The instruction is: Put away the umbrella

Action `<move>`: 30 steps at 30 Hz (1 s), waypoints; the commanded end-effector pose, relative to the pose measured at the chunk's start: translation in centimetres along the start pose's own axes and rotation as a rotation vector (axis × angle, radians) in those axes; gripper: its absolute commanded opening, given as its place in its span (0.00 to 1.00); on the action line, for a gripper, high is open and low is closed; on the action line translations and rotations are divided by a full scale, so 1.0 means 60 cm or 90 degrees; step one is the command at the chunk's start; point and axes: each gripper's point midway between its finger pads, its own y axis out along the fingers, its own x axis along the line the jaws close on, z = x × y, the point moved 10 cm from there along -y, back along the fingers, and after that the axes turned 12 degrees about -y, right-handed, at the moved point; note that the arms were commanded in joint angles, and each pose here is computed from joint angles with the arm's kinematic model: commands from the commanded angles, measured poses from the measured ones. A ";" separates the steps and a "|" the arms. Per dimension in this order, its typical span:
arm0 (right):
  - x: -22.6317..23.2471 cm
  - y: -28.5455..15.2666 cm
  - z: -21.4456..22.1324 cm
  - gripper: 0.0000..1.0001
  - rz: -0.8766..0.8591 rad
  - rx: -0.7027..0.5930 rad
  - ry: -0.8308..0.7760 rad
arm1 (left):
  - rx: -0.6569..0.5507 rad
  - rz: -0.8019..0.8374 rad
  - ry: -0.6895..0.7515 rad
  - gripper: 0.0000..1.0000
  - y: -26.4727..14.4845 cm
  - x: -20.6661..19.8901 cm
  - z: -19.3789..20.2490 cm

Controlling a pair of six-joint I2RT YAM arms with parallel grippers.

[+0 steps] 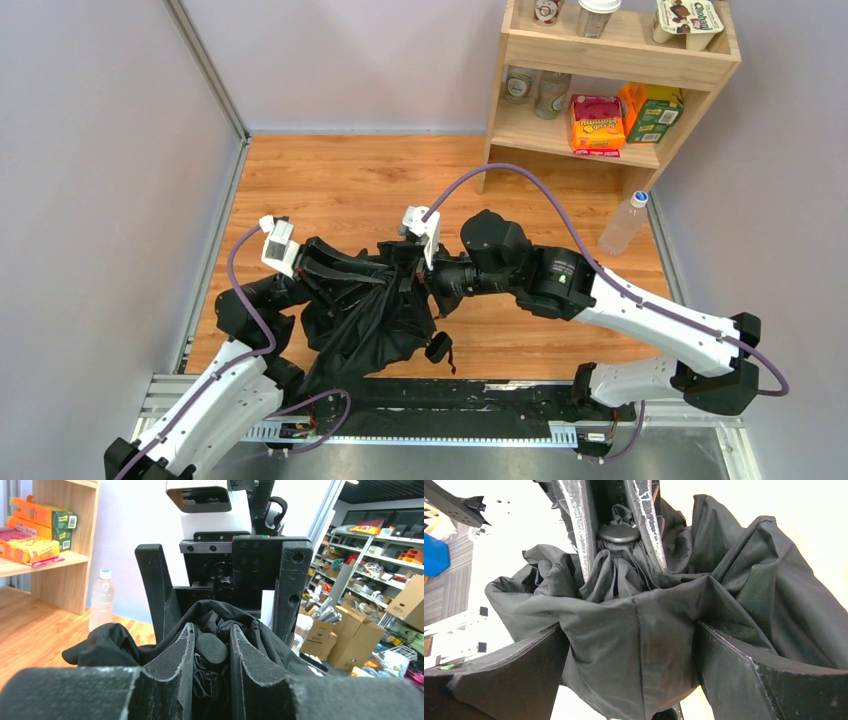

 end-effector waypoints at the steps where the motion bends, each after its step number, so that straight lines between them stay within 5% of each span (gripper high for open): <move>1: 0.004 0.035 -0.001 1.00 -0.067 -0.048 0.011 | -0.060 0.105 0.100 0.00 0.019 -0.064 -0.050; 12: -0.015 0.093 0.005 1.00 -0.075 -0.112 -0.004 | -0.072 0.136 0.112 0.00 0.024 -0.070 -0.057; 20: -0.012 0.090 -0.007 0.98 -0.067 -0.258 -0.019 | -0.084 0.120 0.114 0.00 0.022 -0.059 -0.052; 22: -0.007 0.091 -0.008 0.94 -0.090 -0.280 -0.016 | -0.086 0.119 0.116 0.00 0.023 -0.056 -0.053; 27: -0.002 0.102 -0.010 0.64 -0.115 -0.289 -0.005 | -0.092 0.117 0.110 0.00 0.023 -0.048 -0.050; 30: 0.001 0.105 -0.012 0.57 -0.126 -0.296 0.005 | -0.096 0.117 0.109 0.00 0.022 -0.045 -0.048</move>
